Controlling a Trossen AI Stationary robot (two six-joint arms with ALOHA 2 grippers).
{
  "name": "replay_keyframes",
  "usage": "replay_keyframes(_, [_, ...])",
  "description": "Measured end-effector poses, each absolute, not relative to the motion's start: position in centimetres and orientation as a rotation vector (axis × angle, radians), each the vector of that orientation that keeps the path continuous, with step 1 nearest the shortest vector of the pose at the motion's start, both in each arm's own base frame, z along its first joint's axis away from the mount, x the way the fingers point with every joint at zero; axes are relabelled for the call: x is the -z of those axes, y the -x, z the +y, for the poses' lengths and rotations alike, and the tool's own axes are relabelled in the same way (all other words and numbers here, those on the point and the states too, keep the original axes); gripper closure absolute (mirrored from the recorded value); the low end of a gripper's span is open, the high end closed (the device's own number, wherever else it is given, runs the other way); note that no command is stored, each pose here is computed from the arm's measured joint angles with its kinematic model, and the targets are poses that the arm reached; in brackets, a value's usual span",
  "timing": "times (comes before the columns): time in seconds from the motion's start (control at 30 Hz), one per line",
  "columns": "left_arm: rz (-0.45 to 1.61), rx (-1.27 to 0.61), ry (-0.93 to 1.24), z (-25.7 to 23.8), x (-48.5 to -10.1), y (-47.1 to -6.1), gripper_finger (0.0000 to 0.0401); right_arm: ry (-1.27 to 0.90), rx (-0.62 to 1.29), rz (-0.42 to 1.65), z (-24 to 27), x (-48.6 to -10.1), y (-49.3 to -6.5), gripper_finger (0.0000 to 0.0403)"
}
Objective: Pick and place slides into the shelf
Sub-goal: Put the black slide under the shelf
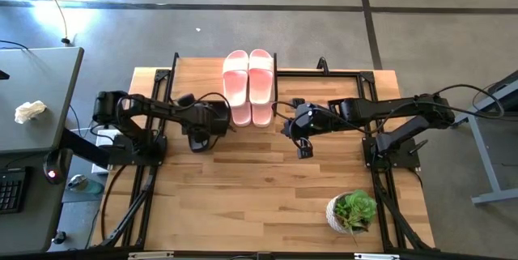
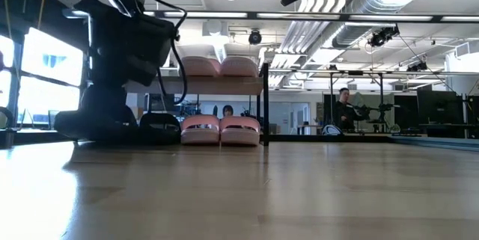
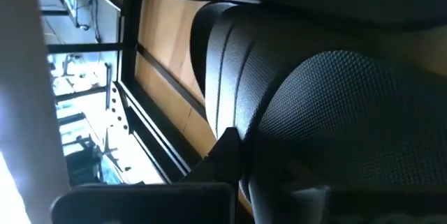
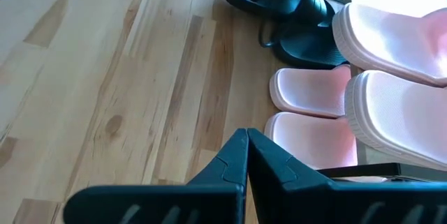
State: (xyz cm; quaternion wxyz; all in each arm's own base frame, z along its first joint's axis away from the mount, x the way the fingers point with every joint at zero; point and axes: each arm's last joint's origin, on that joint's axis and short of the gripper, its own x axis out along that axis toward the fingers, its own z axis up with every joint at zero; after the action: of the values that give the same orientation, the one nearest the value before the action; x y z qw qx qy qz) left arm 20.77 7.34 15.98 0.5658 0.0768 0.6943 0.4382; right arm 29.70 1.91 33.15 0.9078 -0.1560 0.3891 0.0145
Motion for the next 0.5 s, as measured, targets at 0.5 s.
replay_keyframes(0.5, [1.69, -0.933, -0.135, 8.12, -15.8, -20.66, 0.0337, 0.308, -0.024, 0.807, 1.91, -33.13, -29.67, 0.0403])
